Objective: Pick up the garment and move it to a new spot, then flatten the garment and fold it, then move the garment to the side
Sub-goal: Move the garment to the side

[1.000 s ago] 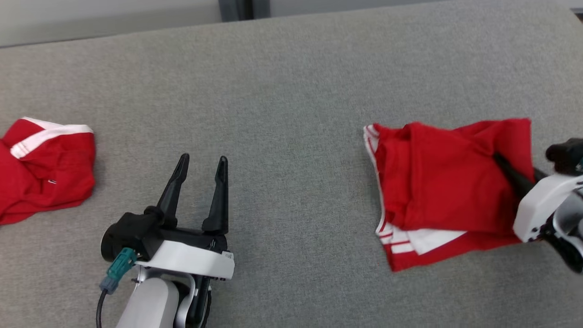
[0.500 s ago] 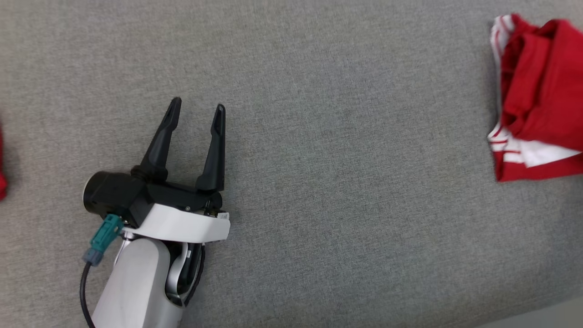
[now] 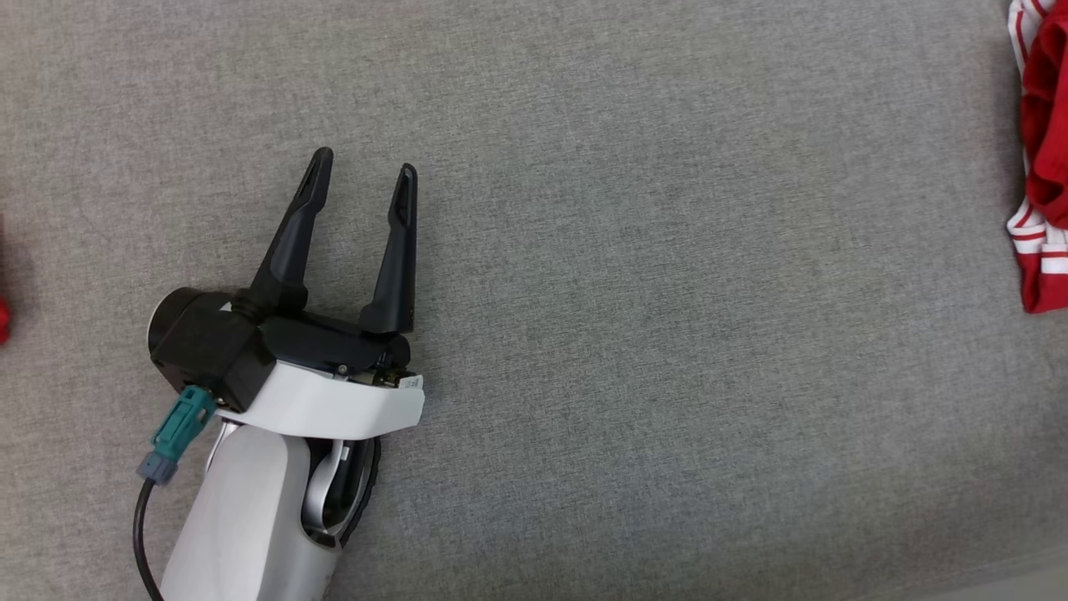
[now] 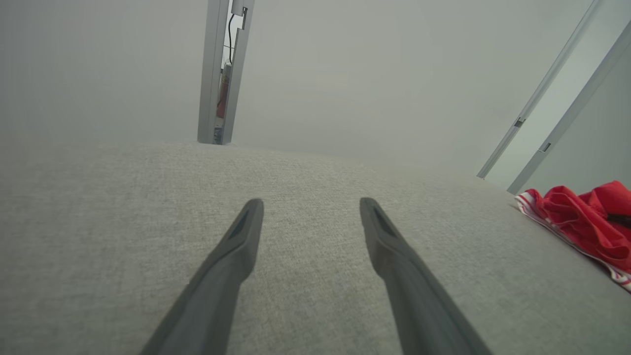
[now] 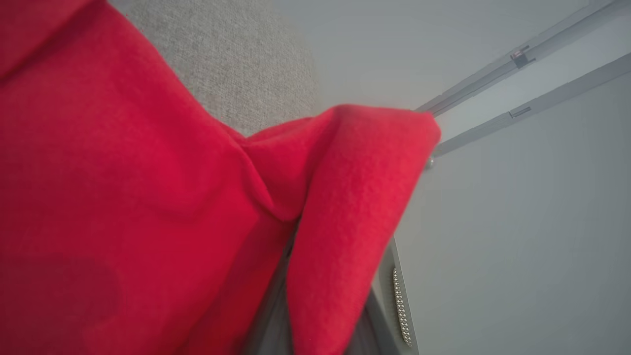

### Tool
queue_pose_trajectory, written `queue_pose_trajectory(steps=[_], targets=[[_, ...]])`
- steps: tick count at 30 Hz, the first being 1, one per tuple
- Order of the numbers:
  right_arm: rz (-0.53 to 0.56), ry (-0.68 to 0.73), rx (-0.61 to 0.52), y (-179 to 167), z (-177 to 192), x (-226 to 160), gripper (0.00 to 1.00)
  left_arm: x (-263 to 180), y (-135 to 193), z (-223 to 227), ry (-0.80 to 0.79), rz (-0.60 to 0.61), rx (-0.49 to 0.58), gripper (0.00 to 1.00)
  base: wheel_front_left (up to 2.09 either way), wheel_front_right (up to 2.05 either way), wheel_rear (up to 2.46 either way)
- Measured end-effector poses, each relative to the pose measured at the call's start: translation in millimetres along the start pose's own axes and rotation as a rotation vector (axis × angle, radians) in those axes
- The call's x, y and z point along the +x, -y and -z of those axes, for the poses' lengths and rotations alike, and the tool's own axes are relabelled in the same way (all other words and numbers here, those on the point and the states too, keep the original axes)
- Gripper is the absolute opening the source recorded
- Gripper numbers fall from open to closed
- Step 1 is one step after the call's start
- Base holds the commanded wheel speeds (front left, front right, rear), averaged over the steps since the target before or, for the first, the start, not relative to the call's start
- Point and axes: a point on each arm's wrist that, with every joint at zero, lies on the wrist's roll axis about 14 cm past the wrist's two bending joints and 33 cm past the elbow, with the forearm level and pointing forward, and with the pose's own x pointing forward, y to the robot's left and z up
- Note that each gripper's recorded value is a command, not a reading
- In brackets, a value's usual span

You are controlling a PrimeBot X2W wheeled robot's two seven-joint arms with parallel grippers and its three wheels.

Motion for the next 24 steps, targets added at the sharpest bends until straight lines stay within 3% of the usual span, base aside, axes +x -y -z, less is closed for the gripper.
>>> queue_pose_trajectory(steps=[1, 2, 3, 13, 24], targets=[[-0.002, -0.001, -0.017, -1.2, -0.7, 1.5, 0.2, -0.1, -0.8, -0.1, 0.001, -0.002, 0.0, 1.0, 0.0, 0.0, 0.0], [-0.002, 0.001, -0.031, -1.5, -1.8, 2.8, 0.89, -0.3, -1.8, 0.0, 0.001, -0.004, 0.001, 1.0, 0.0, 0.0, 0.0], [0.003, 0.008, -0.037, -0.5, -4.0, 3.8, 1.0, -0.5, -2.7, -0.1, 0.001, -0.006, 0.002, 1.0, 0.0, 0.0, 0.0], [0.044, 0.068, -0.06, 5.8, -25.8, 0.2, 1.0, -3.3, -3.4, -5.9, 0.004, -0.015, 0.002, 1.0, 0.0, 0.0, 0.0], [0.07, 0.248, -0.058, 8.6, -86.9, -27.0, 1.0, -17.2, 8.6, -41.4, 0.061, -0.018, -0.003, 1.0, 0.0, 0.0, 0.0]])
